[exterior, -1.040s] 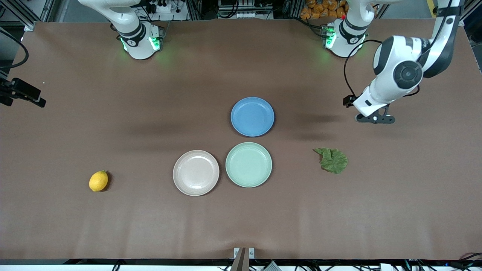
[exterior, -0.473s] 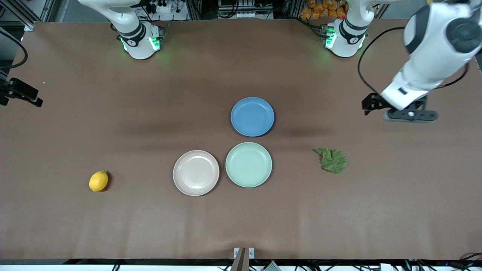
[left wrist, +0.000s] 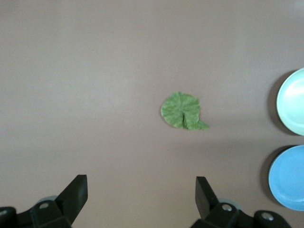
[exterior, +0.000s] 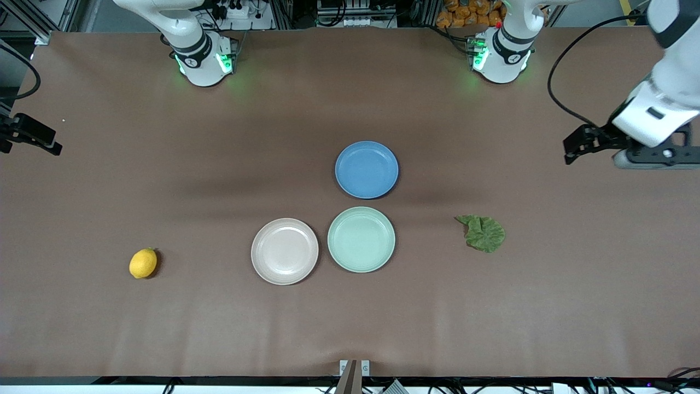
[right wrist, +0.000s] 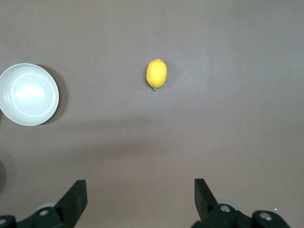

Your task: Pick lemon and lettuce from plates

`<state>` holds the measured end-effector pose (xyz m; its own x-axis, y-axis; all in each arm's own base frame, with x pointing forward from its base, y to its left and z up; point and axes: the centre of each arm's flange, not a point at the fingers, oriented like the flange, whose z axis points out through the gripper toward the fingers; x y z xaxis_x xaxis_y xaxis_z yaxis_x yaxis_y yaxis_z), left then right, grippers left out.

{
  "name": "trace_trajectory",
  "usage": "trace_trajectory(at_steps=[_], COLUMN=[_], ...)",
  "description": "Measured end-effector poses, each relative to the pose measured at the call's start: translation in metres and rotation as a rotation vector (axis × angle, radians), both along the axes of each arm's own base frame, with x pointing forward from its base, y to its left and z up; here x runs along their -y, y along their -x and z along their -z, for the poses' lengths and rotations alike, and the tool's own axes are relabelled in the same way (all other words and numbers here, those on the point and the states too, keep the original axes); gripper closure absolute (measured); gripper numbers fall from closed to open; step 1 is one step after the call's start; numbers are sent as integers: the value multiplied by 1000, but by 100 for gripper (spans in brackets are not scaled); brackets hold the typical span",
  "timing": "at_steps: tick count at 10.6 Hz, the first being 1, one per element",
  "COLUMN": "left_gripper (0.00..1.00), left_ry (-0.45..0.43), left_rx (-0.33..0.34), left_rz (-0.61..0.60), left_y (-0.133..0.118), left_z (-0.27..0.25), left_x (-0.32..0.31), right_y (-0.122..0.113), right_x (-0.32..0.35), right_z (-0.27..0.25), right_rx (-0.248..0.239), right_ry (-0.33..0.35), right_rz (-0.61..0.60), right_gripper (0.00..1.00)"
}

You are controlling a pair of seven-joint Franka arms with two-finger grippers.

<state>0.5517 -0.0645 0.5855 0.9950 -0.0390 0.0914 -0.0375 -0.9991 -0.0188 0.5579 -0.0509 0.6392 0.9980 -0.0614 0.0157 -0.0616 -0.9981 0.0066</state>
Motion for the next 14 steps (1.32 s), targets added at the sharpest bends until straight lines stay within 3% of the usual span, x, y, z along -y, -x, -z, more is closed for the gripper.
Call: trace_trajectory(at_steps=[6,14], left_gripper=[0,0], left_ry=[20,25], left_rx=[134,112], left_rz=[-25,-25], left_y=[-9,-21], left_z=[-67,-54], left_x=[-4,-3], right_y=[0,1], right_x=[0,0], right_z=[0,1], right_rx=[-2,-8], right_ry=[0,-1], right_rz=[0,0], right_gripper=[0,0])
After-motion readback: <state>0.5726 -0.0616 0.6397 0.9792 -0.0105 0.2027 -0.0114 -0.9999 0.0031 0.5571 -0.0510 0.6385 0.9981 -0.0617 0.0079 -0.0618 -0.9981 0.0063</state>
